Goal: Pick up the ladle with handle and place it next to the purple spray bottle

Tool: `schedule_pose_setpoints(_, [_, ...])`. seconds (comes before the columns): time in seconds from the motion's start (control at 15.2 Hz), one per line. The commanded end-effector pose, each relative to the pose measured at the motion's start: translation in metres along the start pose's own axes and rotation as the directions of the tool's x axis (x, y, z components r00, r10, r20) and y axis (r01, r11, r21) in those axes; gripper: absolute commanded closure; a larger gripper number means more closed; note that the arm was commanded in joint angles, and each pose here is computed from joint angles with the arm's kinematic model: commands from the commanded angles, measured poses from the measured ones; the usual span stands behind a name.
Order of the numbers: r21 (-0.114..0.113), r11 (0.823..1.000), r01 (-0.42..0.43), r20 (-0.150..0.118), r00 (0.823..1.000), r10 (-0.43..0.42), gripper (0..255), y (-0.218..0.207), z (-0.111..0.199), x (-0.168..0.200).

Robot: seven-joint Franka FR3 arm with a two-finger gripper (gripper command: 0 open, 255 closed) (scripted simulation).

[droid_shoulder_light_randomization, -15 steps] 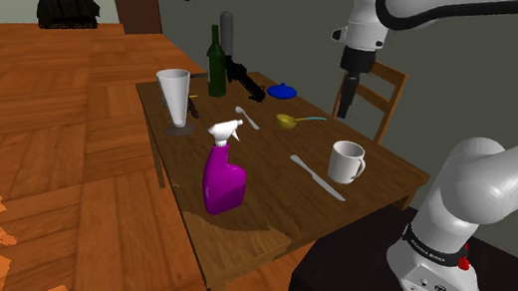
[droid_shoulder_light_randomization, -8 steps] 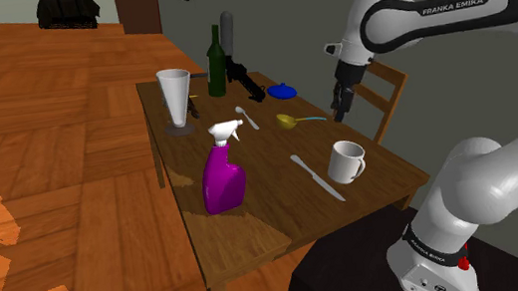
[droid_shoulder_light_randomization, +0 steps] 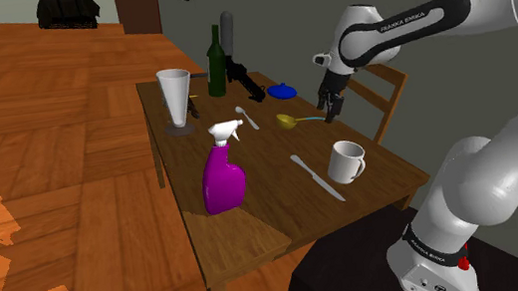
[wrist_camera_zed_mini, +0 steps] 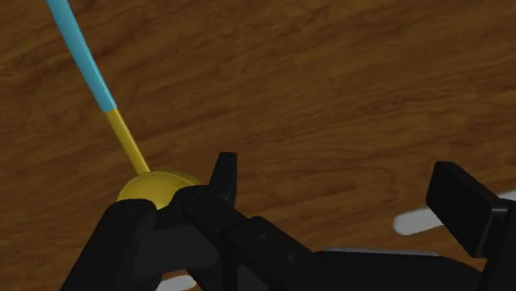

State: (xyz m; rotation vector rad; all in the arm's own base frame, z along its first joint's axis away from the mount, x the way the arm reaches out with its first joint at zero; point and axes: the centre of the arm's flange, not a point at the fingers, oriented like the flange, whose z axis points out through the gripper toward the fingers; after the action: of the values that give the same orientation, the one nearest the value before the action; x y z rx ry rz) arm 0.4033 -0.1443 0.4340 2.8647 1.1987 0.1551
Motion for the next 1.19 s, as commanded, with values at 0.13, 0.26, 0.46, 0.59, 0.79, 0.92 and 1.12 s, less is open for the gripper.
schedule_pose_setpoints(0.13, [-0.024, 0.991, 0.134, -0.014, 0.991, -0.135, 0, 0.043, 0.025, 0.002])
schedule_pose_setpoints(0.26, [-0.036, 0.98, 0.198, -0.02, 0.98, -0.199, 0, 0.064, 0.038, 0.005])
schedule_pose_setpoints(0.46, [-0.054, 0.955, 0.291, -0.028, 0.956, -0.293, 0, 0.095, 0.057, 0.014])
schedule_pose_setpoints(0.59, [-0.066, 0.934, 0.352, -0.032, 0.934, -0.355, 0, 0.116, 0.069, 0.021])
schedule_pose_setpoints(0.79, [-0.072, 0.924, 0.377, -0.033, 0.925, -0.38, 0, 0.125, 0.084, 0.025])
schedule_pose_setpoints(0.92, [-0.072, 0.924, 0.377, -0.033, 0.925, -0.38, 0, 0.125, 0.095, 0.026])
schedule_pose_setpoints(1.12, [-0.072, 0.924, 0.377, -0.033, 0.925, -0.38, 0, 0.126, 0.111, 0.027])
